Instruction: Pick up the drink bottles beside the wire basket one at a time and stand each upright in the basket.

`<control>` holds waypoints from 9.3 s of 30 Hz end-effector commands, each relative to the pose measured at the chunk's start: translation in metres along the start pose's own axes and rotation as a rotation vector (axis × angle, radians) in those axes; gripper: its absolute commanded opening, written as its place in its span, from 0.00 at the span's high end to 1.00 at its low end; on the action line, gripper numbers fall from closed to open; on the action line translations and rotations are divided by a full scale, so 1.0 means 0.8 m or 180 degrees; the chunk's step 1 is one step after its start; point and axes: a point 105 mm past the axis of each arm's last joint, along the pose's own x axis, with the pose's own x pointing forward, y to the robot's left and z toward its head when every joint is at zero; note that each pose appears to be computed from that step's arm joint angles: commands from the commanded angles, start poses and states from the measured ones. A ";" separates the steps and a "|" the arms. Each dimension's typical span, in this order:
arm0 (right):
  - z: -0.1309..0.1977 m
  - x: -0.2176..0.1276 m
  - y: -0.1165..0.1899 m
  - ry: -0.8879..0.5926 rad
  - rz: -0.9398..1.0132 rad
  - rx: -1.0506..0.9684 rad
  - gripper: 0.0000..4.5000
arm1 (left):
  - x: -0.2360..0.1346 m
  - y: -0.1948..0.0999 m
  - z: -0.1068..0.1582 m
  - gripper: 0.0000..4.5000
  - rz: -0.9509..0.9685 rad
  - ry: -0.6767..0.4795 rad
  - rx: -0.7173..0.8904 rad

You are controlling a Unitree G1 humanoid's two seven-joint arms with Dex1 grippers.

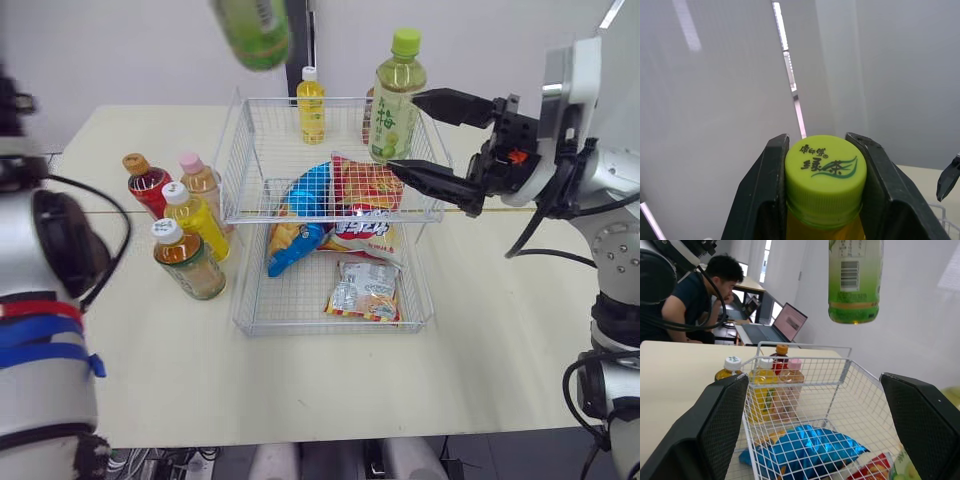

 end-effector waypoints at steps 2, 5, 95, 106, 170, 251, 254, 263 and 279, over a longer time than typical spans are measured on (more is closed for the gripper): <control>0.019 -0.011 -0.001 -0.0012 -0.0205 -0.0251 0.00 | 0.030 -0.001 -0.019 0.70 -0.0007 0.0010 0.0057; 0.021 -0.014 0.001 0.0005 -0.0262 -0.0257 0.00 | 0.050 -0.007 -0.056 0.70 -0.0083 0.0165 -0.0020; 0.011 0.011 0.015 0.0079 0.0479 -0.0134 0.00 | -0.254 0.080 -0.290 0.01 0.2949 0.0858 -0.0276; 0.015 0.006 0.017 0.0153 0.0383 -0.0175 0.00 | -0.237 0.091 -0.304 0.27 0.2913 0.0911 -0.0294; 0.031 -0.021 0.008 0.0083 -0.0274 -0.0300 0.00 | 0.009 0.026 -0.114 0.70 0.0421 0.0297 -0.0061; -0.009 0.023 0.038 0.0188 0.1162 0.0214 0.00 | -0.238 -0.090 -0.274 0.45 0.2309 0.1135 -0.0401; -0.009 0.023 0.038 0.0193 0.1160 0.0206 0.00 | -0.240 -0.091 -0.275 0.65 0.2318 0.1135 -0.0414; -0.007 0.023 0.035 0.0135 0.1142 0.0192 0.00 | -0.242 -0.089 -0.223 0.70 0.2221 0.0796 -0.0427; 0.004 0.024 0.019 -0.0051 0.0953 0.0213 0.00 | -0.196 -0.049 0.012 0.70 0.1240 0.0242 0.0102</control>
